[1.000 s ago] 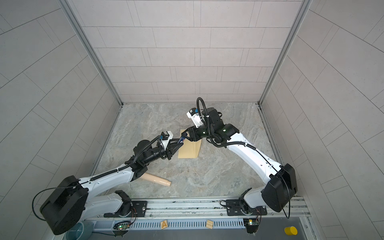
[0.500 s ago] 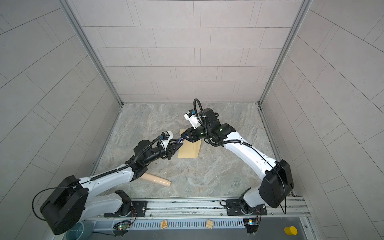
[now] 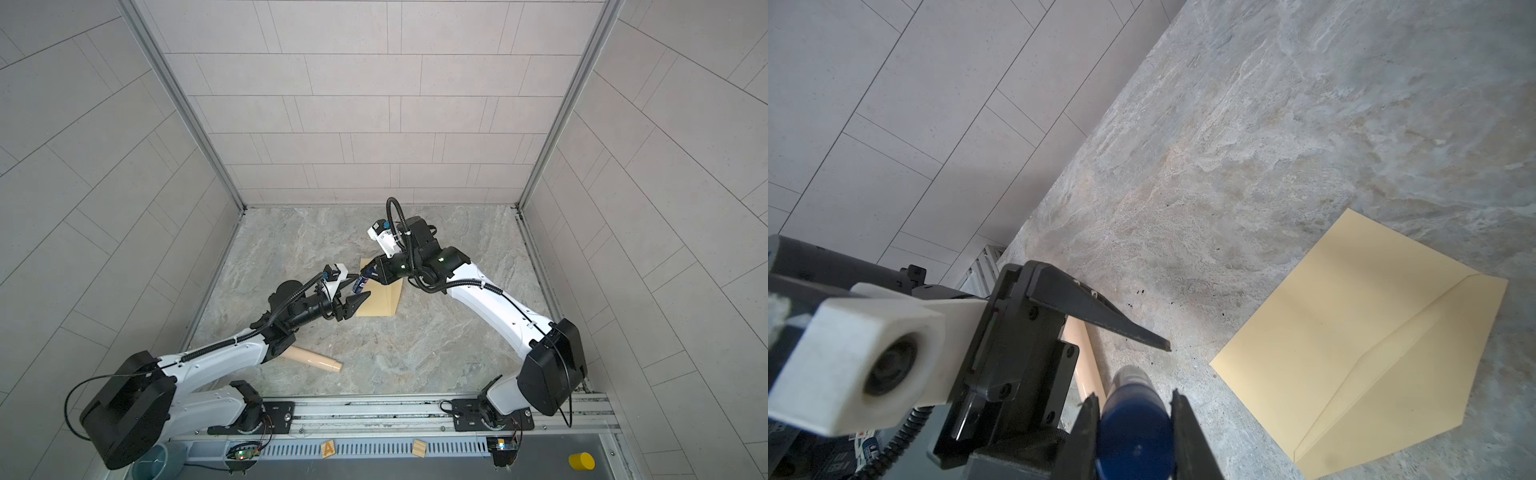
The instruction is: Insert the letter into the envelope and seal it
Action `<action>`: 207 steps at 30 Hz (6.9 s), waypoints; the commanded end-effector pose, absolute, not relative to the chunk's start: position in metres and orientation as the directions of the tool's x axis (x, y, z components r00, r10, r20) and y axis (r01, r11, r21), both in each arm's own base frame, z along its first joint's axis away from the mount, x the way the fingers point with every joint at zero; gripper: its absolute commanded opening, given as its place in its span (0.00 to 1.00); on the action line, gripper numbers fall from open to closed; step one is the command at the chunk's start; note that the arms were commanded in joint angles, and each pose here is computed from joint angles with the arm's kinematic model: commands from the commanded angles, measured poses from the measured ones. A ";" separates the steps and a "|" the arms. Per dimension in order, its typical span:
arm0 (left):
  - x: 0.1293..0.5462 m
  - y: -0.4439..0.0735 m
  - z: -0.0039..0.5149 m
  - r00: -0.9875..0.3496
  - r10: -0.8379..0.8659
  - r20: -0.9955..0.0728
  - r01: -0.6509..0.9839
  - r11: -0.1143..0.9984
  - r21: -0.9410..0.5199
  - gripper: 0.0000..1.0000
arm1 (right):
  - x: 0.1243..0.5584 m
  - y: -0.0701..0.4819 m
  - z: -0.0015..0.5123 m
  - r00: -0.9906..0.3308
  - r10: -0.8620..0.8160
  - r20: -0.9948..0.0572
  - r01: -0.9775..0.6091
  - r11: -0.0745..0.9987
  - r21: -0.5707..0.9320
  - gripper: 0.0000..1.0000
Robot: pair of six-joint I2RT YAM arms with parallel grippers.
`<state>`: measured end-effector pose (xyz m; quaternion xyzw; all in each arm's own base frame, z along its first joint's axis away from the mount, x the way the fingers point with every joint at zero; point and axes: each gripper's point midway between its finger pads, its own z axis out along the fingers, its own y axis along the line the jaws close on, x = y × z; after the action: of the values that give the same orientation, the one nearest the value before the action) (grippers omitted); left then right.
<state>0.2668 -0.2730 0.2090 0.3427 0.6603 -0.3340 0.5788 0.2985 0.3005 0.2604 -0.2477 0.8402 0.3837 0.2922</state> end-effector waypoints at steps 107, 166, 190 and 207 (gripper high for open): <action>0.257 -0.301 0.166 -0.093 0.265 -0.960 0.885 0.464 0.043 0.00 | 0.326 0.228 0.300 -0.585 -0.083 -0.807 -0.606 0.706 0.367 0.00; 0.265 -0.281 0.200 -0.084 0.145 -0.986 0.808 0.589 0.018 0.00 | 0.538 0.103 0.021 -0.898 -0.043 -0.437 -0.058 0.998 0.021 0.26; 0.272 -0.278 0.219 -0.106 0.055 -0.993 0.777 0.628 -0.048 0.00 | 0.517 0.113 0.146 -0.786 0.013 -0.618 -0.092 0.986 0.137 0.58; 0.258 -0.278 0.277 -0.090 -0.186 -0.978 0.809 0.560 -0.181 0.00 | 0.332 0.238 0.344 -0.408 0.160 -0.899 -0.740 0.519 0.428 0.87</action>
<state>0.2669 -0.2758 0.2456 0.2588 0.6648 -0.3586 0.6021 0.3643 0.2099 0.3131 -0.1464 0.7640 0.3832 0.4980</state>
